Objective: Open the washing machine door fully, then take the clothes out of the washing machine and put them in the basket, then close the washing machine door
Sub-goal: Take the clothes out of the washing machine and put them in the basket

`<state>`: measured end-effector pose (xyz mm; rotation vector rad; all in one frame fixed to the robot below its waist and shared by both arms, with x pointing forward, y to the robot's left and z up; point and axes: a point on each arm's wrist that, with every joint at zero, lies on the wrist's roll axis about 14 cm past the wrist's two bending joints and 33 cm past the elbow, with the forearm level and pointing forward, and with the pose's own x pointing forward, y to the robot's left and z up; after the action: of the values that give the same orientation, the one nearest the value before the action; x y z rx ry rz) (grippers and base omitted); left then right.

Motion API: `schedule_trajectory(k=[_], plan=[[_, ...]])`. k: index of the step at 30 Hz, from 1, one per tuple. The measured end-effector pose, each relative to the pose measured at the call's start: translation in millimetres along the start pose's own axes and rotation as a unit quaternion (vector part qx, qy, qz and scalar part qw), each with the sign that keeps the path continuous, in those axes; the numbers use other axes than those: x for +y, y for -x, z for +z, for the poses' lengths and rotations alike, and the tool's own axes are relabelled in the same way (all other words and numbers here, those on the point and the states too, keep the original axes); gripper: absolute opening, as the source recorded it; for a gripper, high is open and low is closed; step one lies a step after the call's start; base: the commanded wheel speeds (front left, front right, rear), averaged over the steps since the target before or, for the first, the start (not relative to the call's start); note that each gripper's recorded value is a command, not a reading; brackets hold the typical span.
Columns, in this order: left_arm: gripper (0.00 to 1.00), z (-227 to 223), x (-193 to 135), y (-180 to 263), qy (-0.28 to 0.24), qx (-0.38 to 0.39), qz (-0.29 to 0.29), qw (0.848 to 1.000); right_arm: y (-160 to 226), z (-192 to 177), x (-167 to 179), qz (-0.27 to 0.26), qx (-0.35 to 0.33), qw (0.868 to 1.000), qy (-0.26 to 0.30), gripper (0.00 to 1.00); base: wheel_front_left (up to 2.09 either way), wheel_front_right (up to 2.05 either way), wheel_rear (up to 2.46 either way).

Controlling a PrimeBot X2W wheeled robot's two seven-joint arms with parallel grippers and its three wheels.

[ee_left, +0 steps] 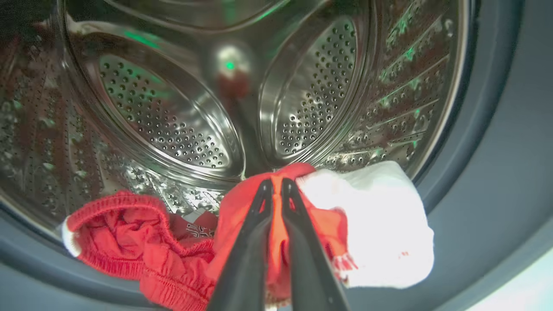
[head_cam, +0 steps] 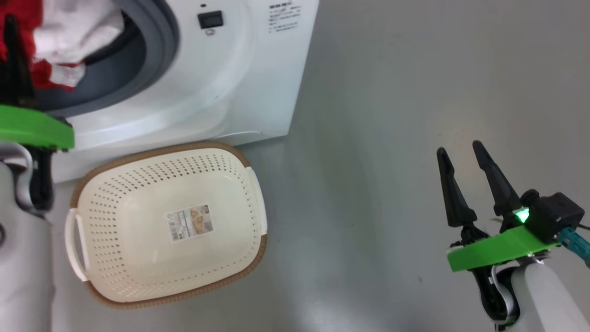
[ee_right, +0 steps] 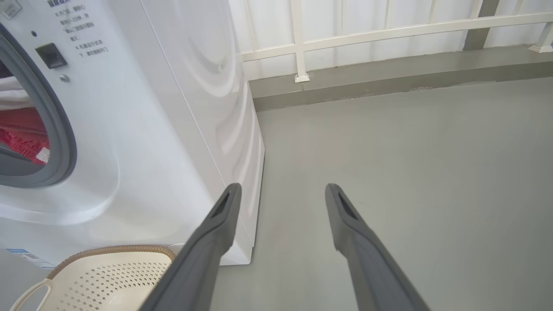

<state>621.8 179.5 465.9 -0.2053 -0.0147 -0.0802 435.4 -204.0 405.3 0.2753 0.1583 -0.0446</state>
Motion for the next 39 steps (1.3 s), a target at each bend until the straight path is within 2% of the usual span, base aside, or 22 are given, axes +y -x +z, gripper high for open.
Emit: schedule_trajectory(k=[7, 20, 33, 39], plan=[[0.0, 27, -6, 35, -0.018, -0.041, -0.005, 0.999, 7, -1, 3, 0.004, 0.003, 1.0, -0.002, 1.0, 0.0, 0.0, 0.0], [0.0, 80, -5, 91, -0.011, -0.126, 0.011, 0.992, 4, 5, 20, 0.028, -0.006, 1.0, -0.008, 1.0, 0.0, 0.0, 0.0], [0.0, 136, -16, 125, -0.018, -0.218, 0.002, 0.976, 4, 6, 17, 0.024, -0.008, 1.0, -0.008, 1.0, 0.0, 0.0, 0.0], [0.0, 137, -21, 127, -0.018, -0.221, -0.002, 0.975, 4, 6, 18, 0.026, -0.008, 1.0, -0.008, 1.0, 0.0, 0.0, 0.0]])
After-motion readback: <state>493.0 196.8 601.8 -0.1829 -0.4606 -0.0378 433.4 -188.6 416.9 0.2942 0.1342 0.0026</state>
